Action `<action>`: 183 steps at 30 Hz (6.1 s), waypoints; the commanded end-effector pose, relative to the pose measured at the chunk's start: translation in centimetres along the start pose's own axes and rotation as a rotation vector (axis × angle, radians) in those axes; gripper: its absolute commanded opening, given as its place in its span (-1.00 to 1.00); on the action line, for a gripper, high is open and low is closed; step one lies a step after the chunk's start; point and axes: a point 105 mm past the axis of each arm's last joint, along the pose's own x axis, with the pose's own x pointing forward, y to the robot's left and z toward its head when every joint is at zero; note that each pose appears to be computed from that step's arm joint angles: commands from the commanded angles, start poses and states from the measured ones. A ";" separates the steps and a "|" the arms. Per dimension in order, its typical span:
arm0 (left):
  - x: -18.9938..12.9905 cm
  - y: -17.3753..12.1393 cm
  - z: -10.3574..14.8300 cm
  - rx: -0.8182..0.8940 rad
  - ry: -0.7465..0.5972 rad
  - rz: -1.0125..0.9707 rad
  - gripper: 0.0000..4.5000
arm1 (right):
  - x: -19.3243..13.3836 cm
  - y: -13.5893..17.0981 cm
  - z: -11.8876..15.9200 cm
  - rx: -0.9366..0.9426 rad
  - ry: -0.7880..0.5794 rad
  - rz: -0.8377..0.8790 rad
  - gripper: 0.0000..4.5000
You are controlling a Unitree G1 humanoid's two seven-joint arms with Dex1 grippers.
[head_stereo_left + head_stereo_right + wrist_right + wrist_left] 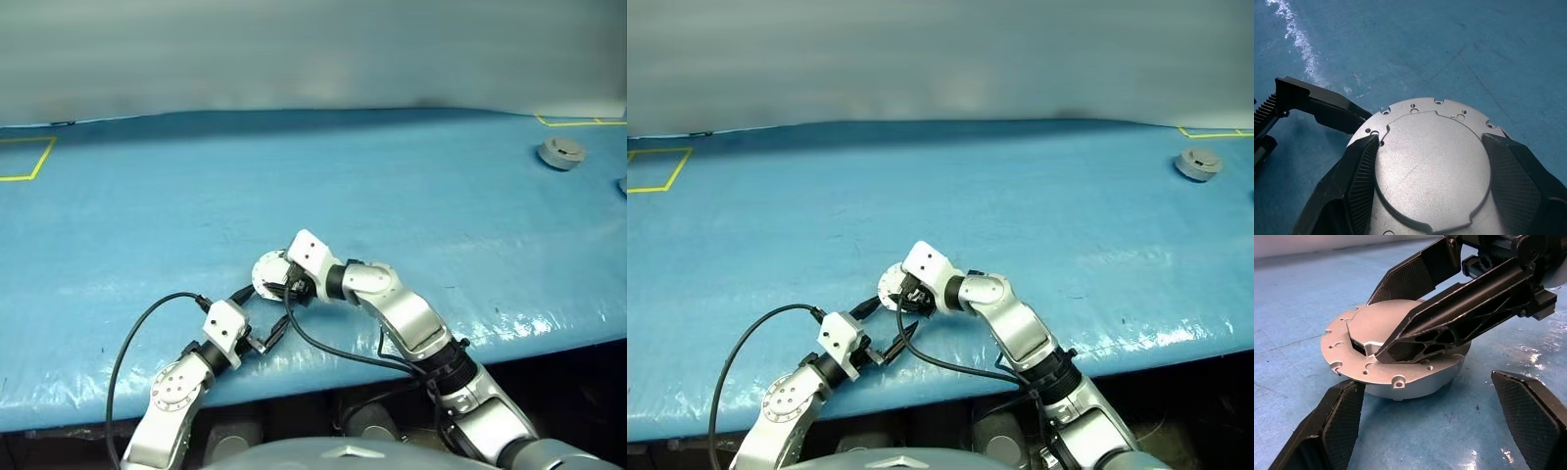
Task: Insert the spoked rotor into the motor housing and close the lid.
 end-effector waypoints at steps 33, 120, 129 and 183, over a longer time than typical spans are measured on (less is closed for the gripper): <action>0.1 -0.1 0.4 -0.001 -0.024 0.000 1.00 | -1.5 -3.5 0.1 -0.088 0.043 0.125 0.35; 0.1 0.2 0.6 0.002 -0.027 0.005 1.00 | 0.3 -2.9 -4.6 -0.015 0.238 0.093 0.35; 0.1 0.1 0.5 0.003 -0.024 0.002 1.00 | 0.8 -2.7 -4.7 0.053 0.257 0.053 0.35; -2.2 0.9 1.8 -0.115 -0.014 -0.039 1.00 | 1.4 -3.2 -3.5 -0.117 0.160 0.226 0.35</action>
